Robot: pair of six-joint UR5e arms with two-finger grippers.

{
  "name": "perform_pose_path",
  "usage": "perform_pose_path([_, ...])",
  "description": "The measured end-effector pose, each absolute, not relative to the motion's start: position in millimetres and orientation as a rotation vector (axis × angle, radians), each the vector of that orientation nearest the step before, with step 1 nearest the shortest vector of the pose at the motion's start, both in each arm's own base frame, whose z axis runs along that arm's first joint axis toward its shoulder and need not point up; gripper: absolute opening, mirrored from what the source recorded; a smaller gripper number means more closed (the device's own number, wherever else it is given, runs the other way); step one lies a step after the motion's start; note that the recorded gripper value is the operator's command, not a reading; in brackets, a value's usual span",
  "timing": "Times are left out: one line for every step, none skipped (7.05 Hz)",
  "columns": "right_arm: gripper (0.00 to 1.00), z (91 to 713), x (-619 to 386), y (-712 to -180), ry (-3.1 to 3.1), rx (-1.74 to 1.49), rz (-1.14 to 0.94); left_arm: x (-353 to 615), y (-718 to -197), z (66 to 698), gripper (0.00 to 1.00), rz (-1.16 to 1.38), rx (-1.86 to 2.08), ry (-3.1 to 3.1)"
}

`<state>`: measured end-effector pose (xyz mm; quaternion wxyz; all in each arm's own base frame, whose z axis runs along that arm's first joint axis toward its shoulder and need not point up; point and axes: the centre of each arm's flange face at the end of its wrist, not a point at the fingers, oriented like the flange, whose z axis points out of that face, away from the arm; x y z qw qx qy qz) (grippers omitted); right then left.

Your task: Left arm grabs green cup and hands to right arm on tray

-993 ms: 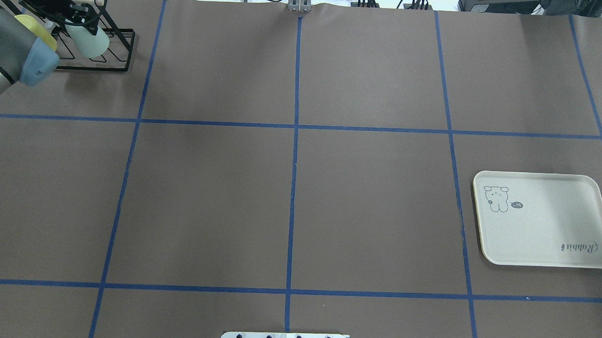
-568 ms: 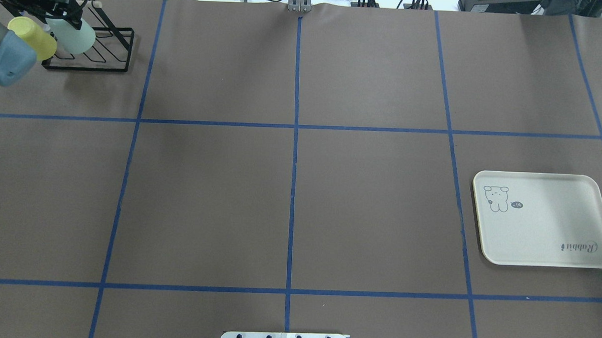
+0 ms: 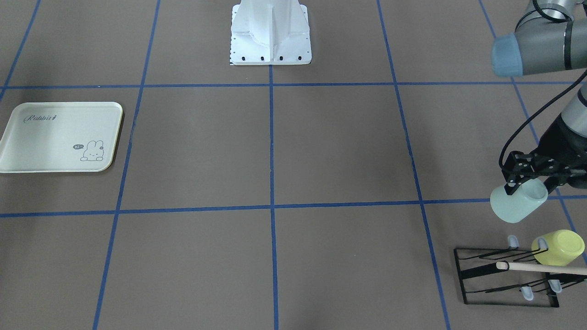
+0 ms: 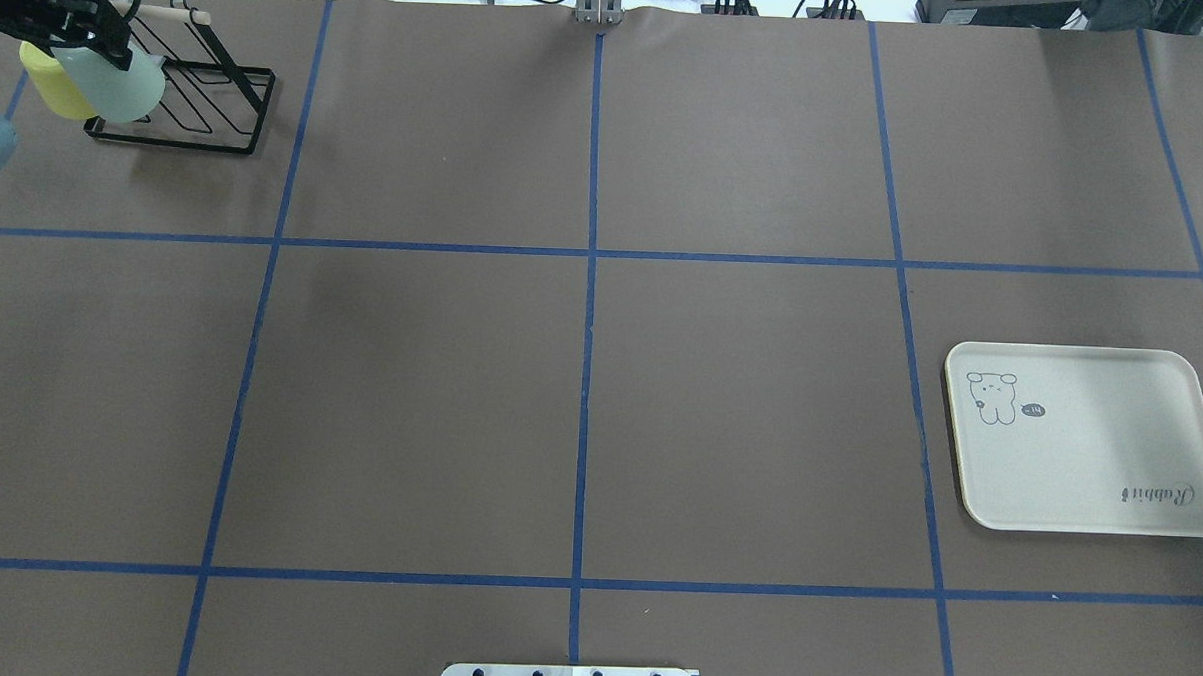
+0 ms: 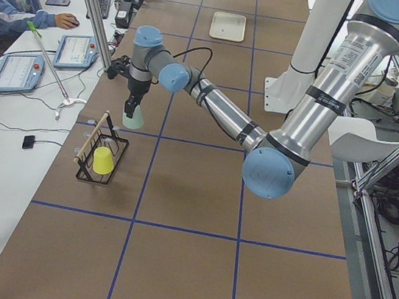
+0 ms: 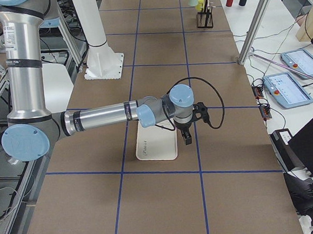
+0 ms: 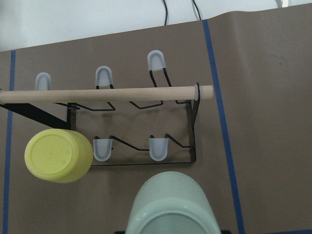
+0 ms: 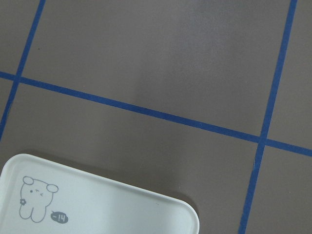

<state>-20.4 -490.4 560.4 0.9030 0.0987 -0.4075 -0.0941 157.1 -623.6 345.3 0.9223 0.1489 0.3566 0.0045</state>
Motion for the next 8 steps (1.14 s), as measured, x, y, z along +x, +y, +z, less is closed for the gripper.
perform_pose_path([1.00,553,-27,-495,-0.847,0.209,-0.203,160,-616,330,0.08,-0.002,0.292,0.781])
perform_pose_path([1.00,540,-40,-503,-0.859,0.213,-0.209,165,-608,310,0.08,-0.041,0.252,0.862])
perform_pose_path([1.00,518,-64,-513,-0.885,0.215,-0.202,171,-597,283,0.08,-0.079,0.197,0.963])
perform_pose_path([1.00,488,-98,-523,-0.928,0.214,-0.175,181,-586,249,0.08,-0.111,0.140,1.064])
perform_pose_path([1.00,453,-139,-529,-0.985,0.207,-0.128,201,-574,208,0.08,-0.153,0.082,1.151])
perform_pose_path([1.00,416,-178,-531,-1.055,0.190,-0.063,227,-562,173,0.08,-0.194,0.031,1.228])
perform_pose_path([1.00,376,-212,-531,-1.130,0.157,0.011,244,-552,148,0.08,-0.230,-0.001,1.303])
perform_pose_path([1.00,337,-240,-528,-1.202,0.117,0.070,251,-544,133,0.08,-0.268,-0.024,1.387])
